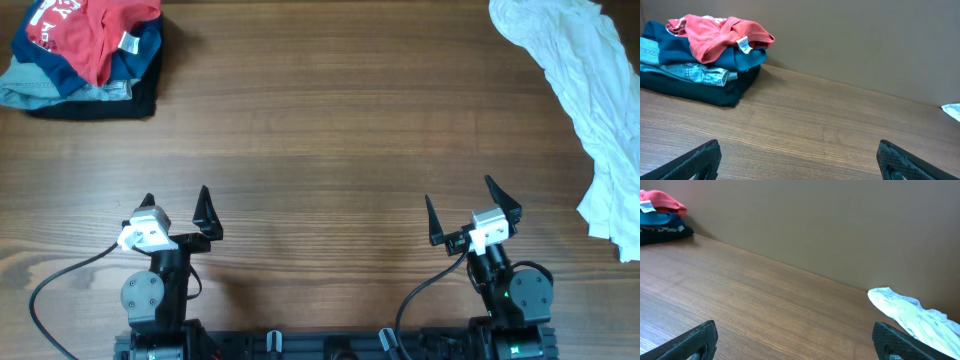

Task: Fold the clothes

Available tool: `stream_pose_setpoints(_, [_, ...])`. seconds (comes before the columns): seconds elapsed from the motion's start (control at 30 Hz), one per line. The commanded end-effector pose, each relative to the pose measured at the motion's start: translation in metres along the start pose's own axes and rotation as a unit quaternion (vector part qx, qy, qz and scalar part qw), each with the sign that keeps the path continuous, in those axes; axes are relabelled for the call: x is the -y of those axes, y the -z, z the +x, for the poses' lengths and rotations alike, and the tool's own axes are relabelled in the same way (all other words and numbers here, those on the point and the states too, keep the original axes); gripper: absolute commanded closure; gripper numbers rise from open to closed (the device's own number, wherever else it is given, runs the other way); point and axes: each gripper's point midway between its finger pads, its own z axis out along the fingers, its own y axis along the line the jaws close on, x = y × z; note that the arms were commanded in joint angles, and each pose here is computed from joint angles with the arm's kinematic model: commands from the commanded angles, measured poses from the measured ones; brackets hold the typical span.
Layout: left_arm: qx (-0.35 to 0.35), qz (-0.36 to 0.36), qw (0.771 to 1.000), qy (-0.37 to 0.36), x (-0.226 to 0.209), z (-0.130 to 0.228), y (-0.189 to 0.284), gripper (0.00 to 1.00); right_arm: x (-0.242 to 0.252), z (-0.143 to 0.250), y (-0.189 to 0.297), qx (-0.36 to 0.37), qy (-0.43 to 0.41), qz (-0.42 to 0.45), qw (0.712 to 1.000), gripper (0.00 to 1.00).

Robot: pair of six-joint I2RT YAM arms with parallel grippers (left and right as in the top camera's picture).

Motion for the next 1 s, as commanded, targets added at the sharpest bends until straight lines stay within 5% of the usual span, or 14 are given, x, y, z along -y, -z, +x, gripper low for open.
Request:
stream_pose_setpoints(0.0, [0.002,0.004,1.0,0.005,0.001,0.001,0.0,0.0,0.005,-0.012,0.0,0.024,0.014,0.014,1.0,0.0])
stream_pose_setpoints(0.6, [0.036,0.054,0.998,-0.001,0.021,-0.023,0.0,0.0,0.021,-0.051,0.002,0.067,0.034,0.044,0.996,0.0])
stream_pose_setpoints(0.97, [-0.083,0.078,0.993,-0.006,0.052,-0.081,-0.052,0.0,0.055,-0.119,-0.083,-0.024,0.059,0.022,0.998,0.0])
